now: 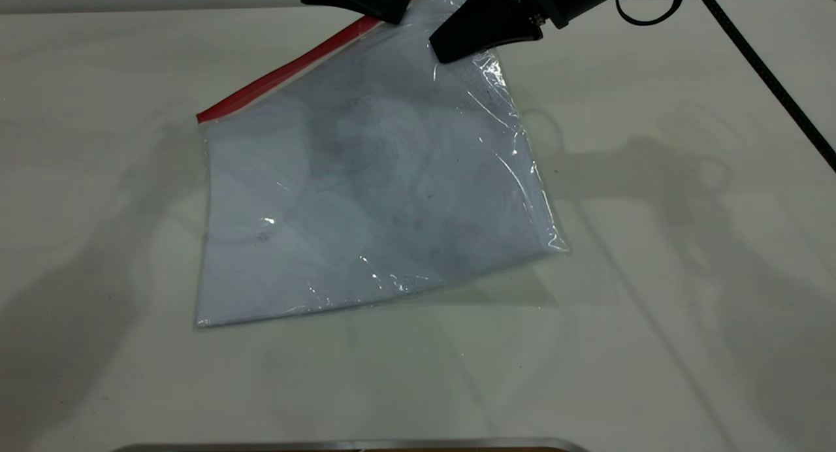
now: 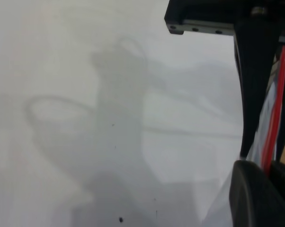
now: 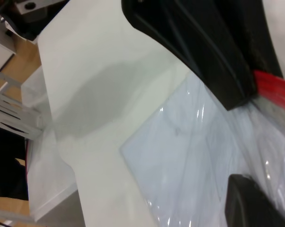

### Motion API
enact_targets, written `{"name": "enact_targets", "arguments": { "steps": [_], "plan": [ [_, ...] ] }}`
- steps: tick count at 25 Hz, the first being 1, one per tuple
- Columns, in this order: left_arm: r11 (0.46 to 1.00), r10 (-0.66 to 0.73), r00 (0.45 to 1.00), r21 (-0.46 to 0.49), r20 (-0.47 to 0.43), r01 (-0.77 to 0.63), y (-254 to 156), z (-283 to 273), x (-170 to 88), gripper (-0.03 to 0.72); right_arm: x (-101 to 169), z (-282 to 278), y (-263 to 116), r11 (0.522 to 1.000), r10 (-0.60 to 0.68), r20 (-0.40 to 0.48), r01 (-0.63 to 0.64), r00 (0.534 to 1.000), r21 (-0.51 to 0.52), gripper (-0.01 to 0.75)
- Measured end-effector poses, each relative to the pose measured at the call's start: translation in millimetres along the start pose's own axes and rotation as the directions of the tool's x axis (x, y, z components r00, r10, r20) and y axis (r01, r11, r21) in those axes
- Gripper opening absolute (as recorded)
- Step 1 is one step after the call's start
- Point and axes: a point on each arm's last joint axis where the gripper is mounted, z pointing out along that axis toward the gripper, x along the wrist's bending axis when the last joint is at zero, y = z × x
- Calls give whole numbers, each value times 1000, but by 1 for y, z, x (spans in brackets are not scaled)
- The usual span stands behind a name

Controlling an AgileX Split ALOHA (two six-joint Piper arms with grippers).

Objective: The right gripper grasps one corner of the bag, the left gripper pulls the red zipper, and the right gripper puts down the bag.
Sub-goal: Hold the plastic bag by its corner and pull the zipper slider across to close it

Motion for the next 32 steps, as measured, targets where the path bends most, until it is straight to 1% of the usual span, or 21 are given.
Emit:
{"name": "enact_targets", "arguments": {
  "steps": [15, 23, 32],
  "plan": [
    [1000, 1, 998, 31, -70, 1, -10, -18, 11, 49, -8, -11, 7, 993, 27, 4, -27, 1000, -113, 34],
    [997, 4, 994, 79, -107, 4, -19, -28, 17, 52, -16, -24, 8, 986, 50, 5, -49, 999, -157, 34],
    [984, -85, 983, 139, -165, 108, -38, -50, 26, 54, -27, -40, 6, 977, 81, 20, -75, 997, -201, 34]
  ]
}}
